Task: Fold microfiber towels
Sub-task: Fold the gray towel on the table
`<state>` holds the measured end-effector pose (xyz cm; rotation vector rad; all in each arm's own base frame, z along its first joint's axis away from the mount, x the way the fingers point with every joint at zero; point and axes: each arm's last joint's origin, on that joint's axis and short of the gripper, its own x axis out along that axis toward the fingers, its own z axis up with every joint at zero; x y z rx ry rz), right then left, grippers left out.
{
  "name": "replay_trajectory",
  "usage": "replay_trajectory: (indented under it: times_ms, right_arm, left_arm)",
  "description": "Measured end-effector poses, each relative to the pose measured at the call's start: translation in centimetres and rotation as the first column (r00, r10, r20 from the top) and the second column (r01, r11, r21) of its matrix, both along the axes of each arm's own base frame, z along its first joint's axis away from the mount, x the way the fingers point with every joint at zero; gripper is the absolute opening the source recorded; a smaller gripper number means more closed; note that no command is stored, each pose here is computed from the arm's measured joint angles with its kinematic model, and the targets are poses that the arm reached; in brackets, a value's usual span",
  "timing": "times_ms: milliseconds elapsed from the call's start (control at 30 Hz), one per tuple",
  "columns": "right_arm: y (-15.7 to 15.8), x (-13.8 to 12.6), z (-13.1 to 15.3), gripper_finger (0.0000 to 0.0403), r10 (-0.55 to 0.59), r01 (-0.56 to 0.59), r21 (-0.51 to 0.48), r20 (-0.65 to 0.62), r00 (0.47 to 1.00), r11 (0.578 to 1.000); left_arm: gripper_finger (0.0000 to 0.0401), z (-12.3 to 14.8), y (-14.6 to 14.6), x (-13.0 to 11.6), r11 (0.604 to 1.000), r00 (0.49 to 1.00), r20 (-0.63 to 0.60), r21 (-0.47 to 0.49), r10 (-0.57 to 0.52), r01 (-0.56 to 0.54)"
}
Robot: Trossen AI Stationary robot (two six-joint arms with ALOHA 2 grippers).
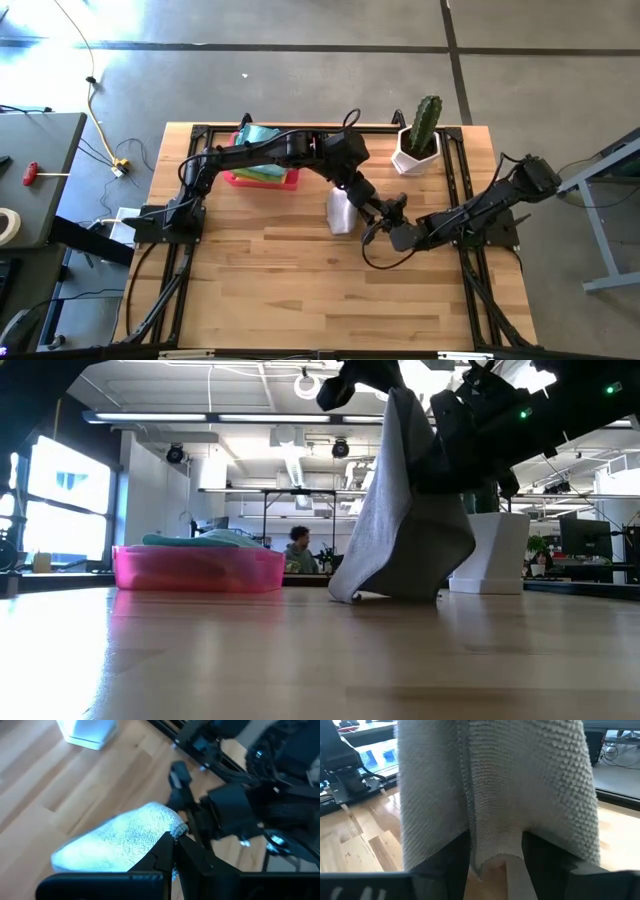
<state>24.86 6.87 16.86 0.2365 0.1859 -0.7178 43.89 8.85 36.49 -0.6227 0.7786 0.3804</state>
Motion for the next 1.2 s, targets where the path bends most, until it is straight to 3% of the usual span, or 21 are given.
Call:
replay_trajectory:
  times_ms: [667, 900, 1000, 1100, 1200]
  right_arm:
    - [-0.1, -0.2, -0.4, 0.0127, -0.013, 0.013, -0.007, -0.037, 0.999, 1.0]
    - [-0.2, -0.4, -0.7, 0.0045, -0.012, 0.01, -0.026, -0.077, 0.997, 1.0]
    - [-0.1, -0.4, -0.7, 0.0007, 0.025, -0.032, -0.053, -0.118, 0.993, 0.998]
    - [0.3, -0.4, -0.5, 0.001, 0.088, -0.094, -0.038, -0.13, 0.988, 0.995]
    - [1.0, -0.6, 0.0, 0.0002, 0.221, -0.223, 0.002, -0.138, 0.965, 0.975]
  left_arm:
    - [0.0007, 0.0, -0.2, 0.0, 0.998, 0.999, 0.008, -0.037, -0.047, 0.047]
    - [0.0007, 0.0, -0.7, 0.1, 0.993, 0.996, 0.016, -0.073, -0.087, 0.088]
    - [0.0007, -0.1, -1.2, 0.1, 0.992, 0.994, 0.005, -0.064, -0.112, 0.112]
    - [0.0007, -0.2, -1.6, 0.0, 0.988, 0.989, -0.024, -0.051, -0.146, 0.144]
    - [0.0007, -0.6, -2.1, -0.4, 0.982, 0.979, -0.077, -0.041, -0.189, 0.187]
